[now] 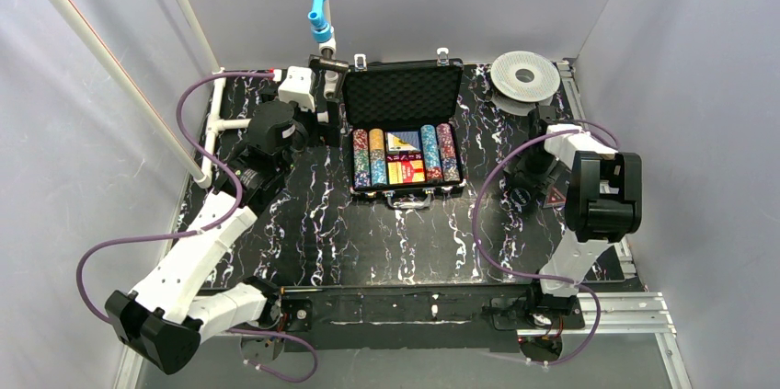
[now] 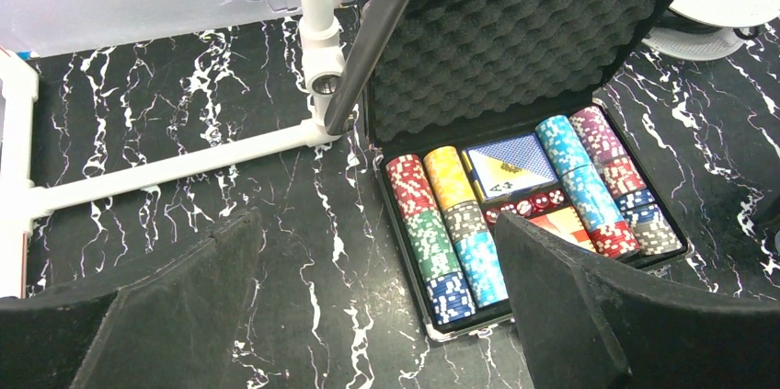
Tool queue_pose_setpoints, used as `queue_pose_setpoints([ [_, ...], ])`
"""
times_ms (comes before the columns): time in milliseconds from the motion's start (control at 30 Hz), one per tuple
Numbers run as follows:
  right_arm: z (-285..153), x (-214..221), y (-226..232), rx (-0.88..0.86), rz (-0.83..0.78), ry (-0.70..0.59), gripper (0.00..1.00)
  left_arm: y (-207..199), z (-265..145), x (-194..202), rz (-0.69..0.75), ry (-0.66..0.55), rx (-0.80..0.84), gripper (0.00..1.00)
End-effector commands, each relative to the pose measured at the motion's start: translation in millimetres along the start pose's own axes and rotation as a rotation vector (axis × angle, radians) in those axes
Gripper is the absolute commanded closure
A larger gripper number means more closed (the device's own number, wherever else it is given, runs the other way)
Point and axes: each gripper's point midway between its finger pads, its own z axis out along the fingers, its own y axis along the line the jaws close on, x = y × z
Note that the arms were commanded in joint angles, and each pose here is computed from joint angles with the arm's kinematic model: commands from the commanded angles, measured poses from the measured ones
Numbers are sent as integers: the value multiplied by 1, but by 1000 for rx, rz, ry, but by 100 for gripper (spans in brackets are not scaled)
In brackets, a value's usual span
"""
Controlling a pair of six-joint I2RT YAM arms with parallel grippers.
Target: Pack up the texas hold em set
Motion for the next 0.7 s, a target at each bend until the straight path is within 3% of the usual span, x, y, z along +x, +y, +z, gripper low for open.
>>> queue_pose_setpoints([
  [0,2,0,-9,63,-5,7,25,3,-8,-9,3,-34,-7,0],
  [367,-9,16,-17,38,-85,0,23,1,-6,-7,4,-29,-1,1],
  [667,-1,18,-3,-25,-106,30,32,0,-4,-5,5,-22,2,0],
])
